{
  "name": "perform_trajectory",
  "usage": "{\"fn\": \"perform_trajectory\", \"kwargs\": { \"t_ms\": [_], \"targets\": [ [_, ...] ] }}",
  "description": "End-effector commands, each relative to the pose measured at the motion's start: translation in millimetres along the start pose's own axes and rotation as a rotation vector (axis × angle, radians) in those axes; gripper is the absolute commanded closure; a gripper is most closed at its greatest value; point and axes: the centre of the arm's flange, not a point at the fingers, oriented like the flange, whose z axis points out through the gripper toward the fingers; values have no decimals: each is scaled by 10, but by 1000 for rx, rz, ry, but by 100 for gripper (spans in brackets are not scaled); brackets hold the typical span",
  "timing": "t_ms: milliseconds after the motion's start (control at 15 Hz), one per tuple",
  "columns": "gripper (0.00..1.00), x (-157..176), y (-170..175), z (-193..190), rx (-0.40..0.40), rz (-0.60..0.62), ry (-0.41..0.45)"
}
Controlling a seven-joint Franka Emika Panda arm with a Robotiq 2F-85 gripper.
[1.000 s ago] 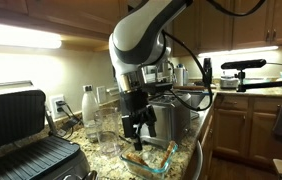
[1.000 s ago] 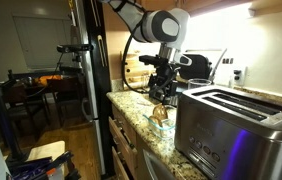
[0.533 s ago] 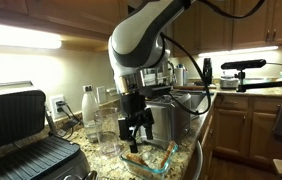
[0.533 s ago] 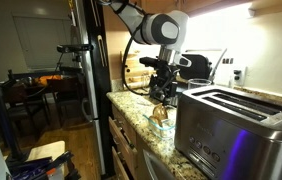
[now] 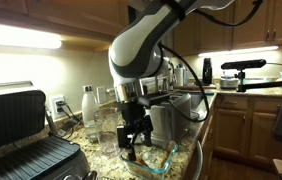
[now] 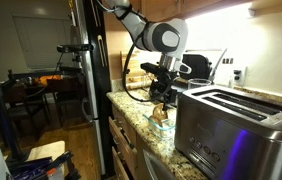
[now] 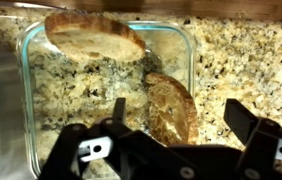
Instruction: Take the two slices of bread out of the bowl and put them in the toaster
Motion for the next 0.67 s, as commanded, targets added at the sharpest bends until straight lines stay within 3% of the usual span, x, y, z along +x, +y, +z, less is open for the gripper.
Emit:
{"fn": "perform_trajectory", "kwargs": {
  "t_ms": [0,600],
  "targets": [
    [0,20,-39,44,18,23,15],
    [0,67,-70,58,0,39,44]
  ]
}}
